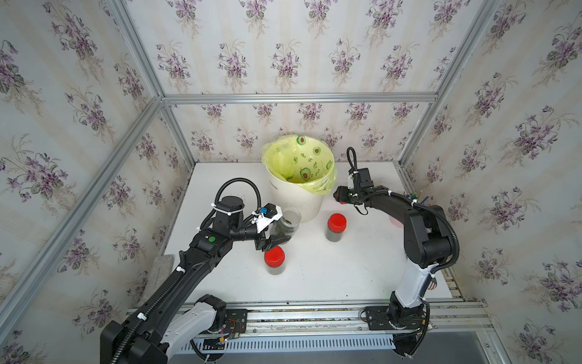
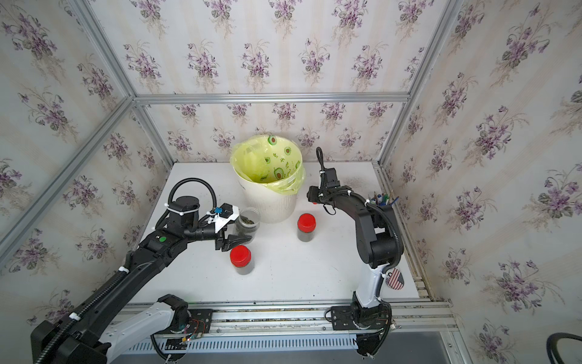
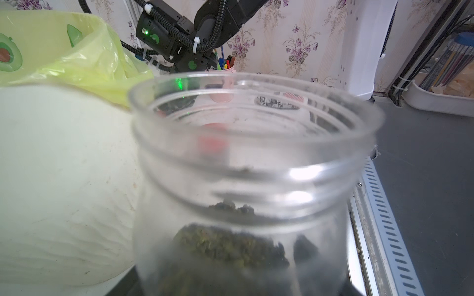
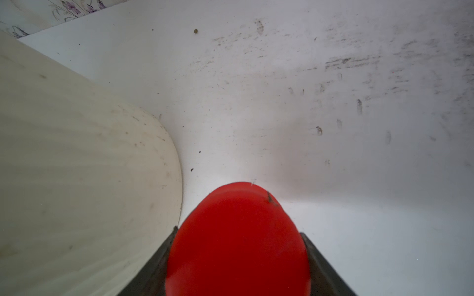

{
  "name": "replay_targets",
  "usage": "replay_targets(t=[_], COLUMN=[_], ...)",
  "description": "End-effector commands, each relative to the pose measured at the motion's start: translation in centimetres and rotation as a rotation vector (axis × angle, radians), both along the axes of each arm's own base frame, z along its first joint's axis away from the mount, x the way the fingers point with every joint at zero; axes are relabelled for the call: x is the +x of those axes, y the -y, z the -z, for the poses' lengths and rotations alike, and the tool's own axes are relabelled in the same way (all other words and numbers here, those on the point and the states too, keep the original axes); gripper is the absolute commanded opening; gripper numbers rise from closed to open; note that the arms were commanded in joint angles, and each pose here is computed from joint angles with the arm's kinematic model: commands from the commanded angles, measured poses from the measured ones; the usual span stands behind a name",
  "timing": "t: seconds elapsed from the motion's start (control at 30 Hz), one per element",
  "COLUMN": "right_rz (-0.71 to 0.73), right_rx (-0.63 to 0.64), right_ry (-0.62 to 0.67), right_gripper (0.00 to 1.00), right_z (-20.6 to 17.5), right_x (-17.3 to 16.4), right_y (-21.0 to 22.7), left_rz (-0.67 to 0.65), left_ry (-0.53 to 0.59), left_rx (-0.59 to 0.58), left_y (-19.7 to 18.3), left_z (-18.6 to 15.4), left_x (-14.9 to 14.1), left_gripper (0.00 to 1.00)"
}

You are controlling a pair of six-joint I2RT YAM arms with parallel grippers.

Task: Empty moldy tea leaves from jars
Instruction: Place the lid at the center of the board.

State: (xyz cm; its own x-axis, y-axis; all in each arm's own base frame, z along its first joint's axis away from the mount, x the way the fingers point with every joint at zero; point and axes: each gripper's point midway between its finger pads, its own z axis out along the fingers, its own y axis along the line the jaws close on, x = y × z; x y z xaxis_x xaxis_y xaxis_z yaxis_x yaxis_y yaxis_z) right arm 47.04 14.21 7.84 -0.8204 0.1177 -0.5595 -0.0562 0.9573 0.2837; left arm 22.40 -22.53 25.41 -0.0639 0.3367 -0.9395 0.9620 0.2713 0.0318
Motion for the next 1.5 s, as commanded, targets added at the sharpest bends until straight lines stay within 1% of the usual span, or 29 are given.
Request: replay_targets(t=[0.0,0.17,0.4,0.6,0.7,0.9,1.13,1.3,1.47], right_rz=[0.012,0.024,0.039,0.036,0.033,0.028,0.036,0.05,0.074], right_rx=[0.011,-0.01,-0.035,-0.032,-0.032,-0.026,-0.004,0.016,0.078], right_ry=[0.013,-0.002,-0.031,-0.048,-0.06,-0.055,-0.036,-0.02,0.019], right_gripper=[0.57,0.59,0.61,0.67,0.71,0.84,0.93,0.96,0.97], right_z=[0.6,1.8,3.7,4.7,5.0,4.5,3.1,1.7,-0.6], right_x=[1.5,2.7,3.3,3.3,3.1,2.7,2.0,1.0,-0.5], right_y=[-0.4,-0.3,-0.1,-0.2,-0.2,-0.3,-0.2,0.6,1.6], left_rz=[0.006,-0.007,-0.018,-0.028,-0.029,-0.058,-0.14,-0.228,-0.281], left_ry=[0.042,0.054,0.069,0.078,0.082,0.11,0.15,0.232,0.313], left_rx=[-0.005,0.002,0.007,0.012,0.011,0.021,0.058,0.102,0.149], left_y=[0.0,-0.1,-0.3,-0.4,-0.4,-0.7,-1.6,-2.7,-3.4], left_z=[-0.6,-0.6,-0.7,-0.8,-0.9,-1.3,-1.7,-3.3,-5.5], left_x=[0.1,0.2,0.3,0.4,0.4,0.7,1.9,3.5,4.9], left_gripper=[0.43,0.43,0.43,0.43,0.43,0.43,0.44,0.46,0.47])
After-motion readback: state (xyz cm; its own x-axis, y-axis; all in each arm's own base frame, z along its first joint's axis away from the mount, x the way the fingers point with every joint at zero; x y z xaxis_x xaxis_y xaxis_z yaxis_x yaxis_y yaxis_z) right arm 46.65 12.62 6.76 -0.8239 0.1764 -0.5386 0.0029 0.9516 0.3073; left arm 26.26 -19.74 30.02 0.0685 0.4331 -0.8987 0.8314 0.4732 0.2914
